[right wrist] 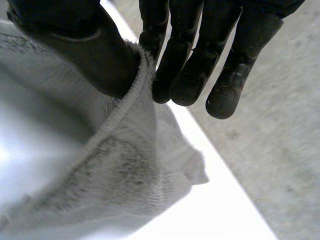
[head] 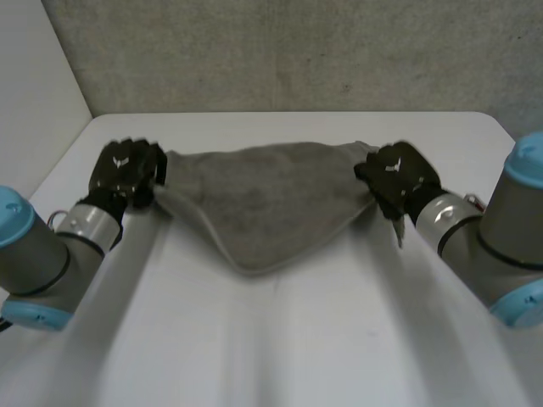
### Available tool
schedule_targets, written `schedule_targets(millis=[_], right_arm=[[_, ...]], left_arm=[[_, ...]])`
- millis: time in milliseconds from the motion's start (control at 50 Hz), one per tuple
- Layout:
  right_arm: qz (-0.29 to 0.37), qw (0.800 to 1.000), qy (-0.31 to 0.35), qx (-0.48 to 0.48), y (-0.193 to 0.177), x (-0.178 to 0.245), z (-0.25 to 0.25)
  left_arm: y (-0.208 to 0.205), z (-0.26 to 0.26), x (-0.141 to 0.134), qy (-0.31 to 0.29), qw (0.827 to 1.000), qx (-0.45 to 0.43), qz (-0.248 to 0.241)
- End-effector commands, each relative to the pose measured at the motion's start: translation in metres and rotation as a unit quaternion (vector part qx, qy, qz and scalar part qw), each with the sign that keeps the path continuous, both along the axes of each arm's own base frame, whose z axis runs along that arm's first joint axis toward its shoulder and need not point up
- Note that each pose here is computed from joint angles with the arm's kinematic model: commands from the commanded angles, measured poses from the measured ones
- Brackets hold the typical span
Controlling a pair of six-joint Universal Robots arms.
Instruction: Fold the towel.
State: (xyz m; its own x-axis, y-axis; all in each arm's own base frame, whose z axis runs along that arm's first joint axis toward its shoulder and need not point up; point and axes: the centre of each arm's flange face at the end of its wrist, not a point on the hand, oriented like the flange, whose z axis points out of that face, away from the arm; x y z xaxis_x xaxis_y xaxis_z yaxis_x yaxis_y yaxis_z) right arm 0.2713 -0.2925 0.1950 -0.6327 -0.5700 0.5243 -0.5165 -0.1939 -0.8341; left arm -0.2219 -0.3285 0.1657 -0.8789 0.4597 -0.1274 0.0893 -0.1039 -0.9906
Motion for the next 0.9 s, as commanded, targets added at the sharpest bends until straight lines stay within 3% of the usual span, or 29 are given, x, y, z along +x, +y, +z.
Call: schedule_targets(millis=[20, 340, 580, 700, 900], right_arm=[[-0.001, 1.0, 0.007, 0.022, 0.006, -0.001, -0.015], [-0.011, 0.996, 0.032, 0.088, 0.041, -0.019, -0.032], [-0.01, 0.994, 0.035, 0.102, 0.045, -0.021, -0.043], [-0.009, 0.994, 0.036, 0.105, 0.047, -0.021, -0.045], [-0.01, 0.994, 0.038, 0.103, 0.046, -0.023, -0.047]], left_arm=[[0.005, -0.022, 0.021, -0.077, 0.996, 0.047, 0.026], [0.049, -0.001, 0.022, -0.116, 0.979, 0.168, 0.004], [0.017, 0.041, 0.011, -0.106, 0.99, 0.094, 0.003], [-0.004, 0.036, 0.005, -0.112, 0.986, 0.127, -0.002], [-0.024, 0.01, 0.002, -0.163, 0.945, 0.283, -0.012]])
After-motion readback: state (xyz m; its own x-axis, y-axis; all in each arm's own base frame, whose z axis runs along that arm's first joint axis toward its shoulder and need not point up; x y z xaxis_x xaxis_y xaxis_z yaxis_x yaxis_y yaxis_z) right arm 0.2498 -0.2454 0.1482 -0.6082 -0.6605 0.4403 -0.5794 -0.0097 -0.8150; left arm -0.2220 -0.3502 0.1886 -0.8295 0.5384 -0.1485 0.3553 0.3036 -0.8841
